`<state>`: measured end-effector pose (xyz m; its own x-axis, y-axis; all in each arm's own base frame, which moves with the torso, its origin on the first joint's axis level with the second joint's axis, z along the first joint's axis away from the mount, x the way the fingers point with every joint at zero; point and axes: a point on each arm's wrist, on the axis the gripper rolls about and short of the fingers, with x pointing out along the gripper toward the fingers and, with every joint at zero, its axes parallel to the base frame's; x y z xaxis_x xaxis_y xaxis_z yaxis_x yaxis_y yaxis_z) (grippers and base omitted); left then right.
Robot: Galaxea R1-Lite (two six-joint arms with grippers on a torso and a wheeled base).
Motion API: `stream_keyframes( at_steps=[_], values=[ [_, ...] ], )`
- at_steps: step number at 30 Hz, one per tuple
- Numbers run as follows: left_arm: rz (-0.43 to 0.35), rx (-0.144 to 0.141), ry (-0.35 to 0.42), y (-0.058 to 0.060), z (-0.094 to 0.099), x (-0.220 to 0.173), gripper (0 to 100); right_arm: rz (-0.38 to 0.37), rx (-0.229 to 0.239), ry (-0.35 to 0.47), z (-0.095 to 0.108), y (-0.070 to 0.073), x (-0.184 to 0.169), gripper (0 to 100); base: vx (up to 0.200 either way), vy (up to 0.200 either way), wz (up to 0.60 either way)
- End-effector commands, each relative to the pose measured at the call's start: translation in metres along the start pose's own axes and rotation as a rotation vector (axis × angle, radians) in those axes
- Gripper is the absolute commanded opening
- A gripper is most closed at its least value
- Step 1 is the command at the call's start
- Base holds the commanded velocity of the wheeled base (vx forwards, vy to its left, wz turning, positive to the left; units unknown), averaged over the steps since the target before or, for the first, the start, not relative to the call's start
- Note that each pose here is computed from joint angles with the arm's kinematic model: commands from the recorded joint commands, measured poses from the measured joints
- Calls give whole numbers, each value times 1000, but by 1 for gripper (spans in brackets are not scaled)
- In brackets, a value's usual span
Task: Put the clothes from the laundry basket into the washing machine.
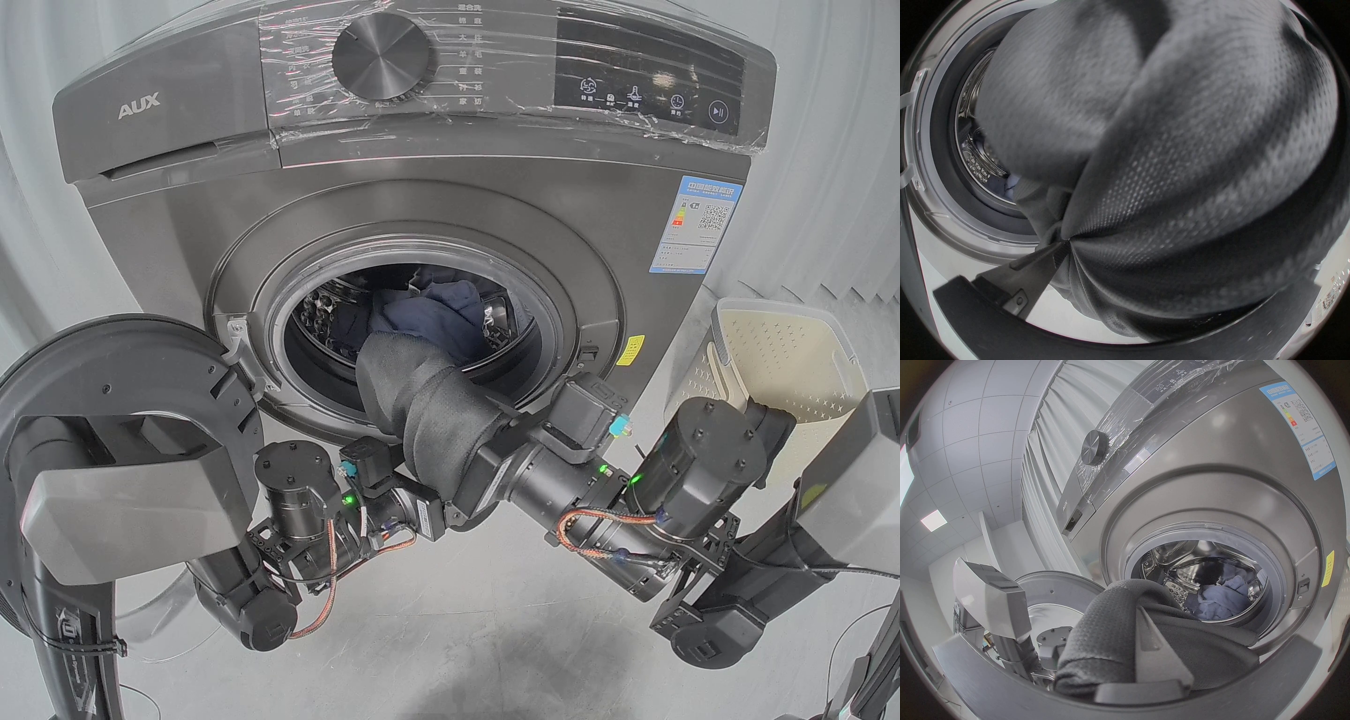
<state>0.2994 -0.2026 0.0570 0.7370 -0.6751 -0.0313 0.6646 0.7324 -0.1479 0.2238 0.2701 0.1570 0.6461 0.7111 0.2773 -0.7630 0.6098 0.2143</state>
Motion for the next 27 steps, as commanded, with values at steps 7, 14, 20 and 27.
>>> stream_keyframes(
  at_steps=[7, 14, 20, 27],
  values=[
    [33, 0, -24, 9, -1, 10, 0, 0, 2, 5, 2, 0, -5, 0, 0, 0, 0],
    [54, -2, -88, 10, 19, 8, 0, -47, 6, -6, 8, -7, -10, 0, 0, 0, 0],
    [47, -2, -122, 4, 41, -11, 0, -116, -12, -2, 10, -29, -14, 0, 0, 0, 0],
    [32, 2, -150, -11, 66, -49, 0, -164, -22, 69, -3, -42, -27, 0, 0, 0, 0]
  ],
)
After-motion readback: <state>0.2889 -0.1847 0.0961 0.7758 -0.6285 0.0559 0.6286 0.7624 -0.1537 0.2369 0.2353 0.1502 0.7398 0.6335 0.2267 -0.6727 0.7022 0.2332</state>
